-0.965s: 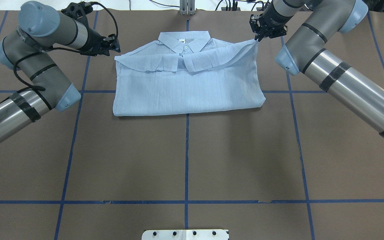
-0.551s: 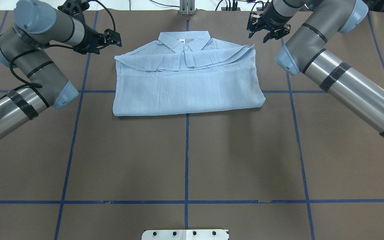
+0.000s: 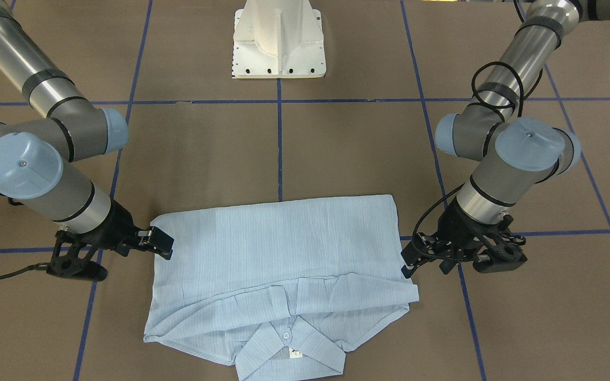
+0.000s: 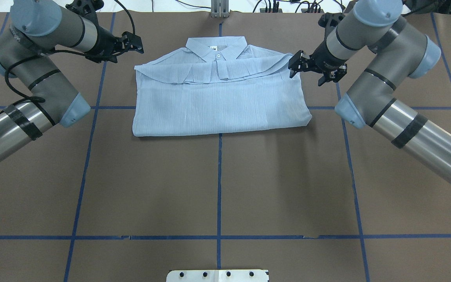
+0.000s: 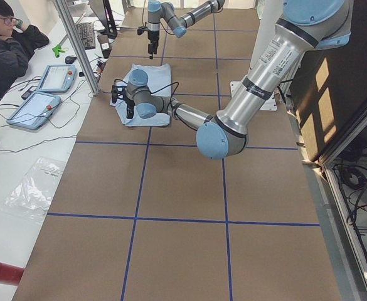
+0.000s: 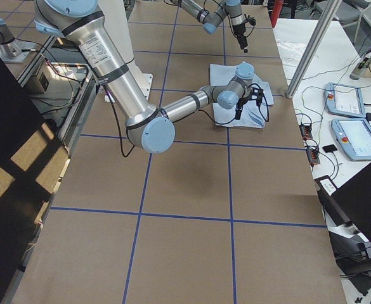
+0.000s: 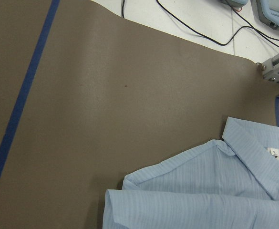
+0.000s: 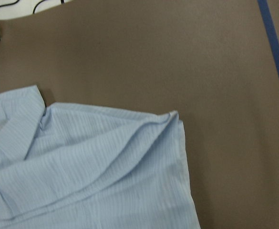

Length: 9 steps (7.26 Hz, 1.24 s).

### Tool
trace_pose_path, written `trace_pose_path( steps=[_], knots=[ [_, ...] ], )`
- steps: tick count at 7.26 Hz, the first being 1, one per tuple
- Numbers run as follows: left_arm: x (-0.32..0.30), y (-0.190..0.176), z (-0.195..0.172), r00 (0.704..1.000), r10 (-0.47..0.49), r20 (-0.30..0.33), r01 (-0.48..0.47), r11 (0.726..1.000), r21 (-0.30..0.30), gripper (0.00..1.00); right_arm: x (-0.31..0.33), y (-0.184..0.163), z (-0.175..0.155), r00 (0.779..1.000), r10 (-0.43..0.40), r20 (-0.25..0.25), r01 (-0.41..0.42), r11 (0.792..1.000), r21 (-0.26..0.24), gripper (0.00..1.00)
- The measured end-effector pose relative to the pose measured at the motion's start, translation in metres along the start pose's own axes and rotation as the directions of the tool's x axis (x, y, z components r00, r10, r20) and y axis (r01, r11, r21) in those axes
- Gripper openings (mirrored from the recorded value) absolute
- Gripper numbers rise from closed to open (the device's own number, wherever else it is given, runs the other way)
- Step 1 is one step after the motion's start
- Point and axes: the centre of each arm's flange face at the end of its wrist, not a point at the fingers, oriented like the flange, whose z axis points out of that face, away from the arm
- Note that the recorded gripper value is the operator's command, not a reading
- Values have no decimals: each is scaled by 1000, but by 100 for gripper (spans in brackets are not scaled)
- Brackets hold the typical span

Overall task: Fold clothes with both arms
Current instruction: 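Open both grippers and move the right gripper to the folded edge, then grip the folded shirt edge with the right gripper and drag it nearer the robot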

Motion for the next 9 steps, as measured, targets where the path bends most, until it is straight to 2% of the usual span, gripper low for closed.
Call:
trace_pose_path(
  steps=[1, 3, 5, 7, 8, 9],
  knots=[
    [2, 1, -3, 1000, 2, -5, -2, 1000, 1, 98, 11, 16, 15, 1000, -1, -16, 0, 1000, -25, 98],
    [4, 1, -4, 1000, 3, -9, -3, 1000, 1, 98, 24, 37, 40, 999, -10, -47, 7, 998, -61, 88],
    [4, 1, -4, 1000, 4, -10, -4, 1000, 1, 98, 29, 43, 52, 998, -19, -62, 14, 997, -79, 64],
    [2, 2, -3, 1000, 4, -8, -4, 1000, 0, 98, 29, 46, 55, 998, -24, -59, 19, 996, -88, 22],
    [1, 2, -3, 1000, 3, -6, -3, 1000, 0, 98, 28, 46, 54, 998, -27, -54, 22, 996, -88, 12],
    [-1, 2, -3, 1000, 2, -4, -2, 1000, 0, 98, 26, 45, 51, 998, -28, -48, 23, 996, -87, 7]
  ],
)
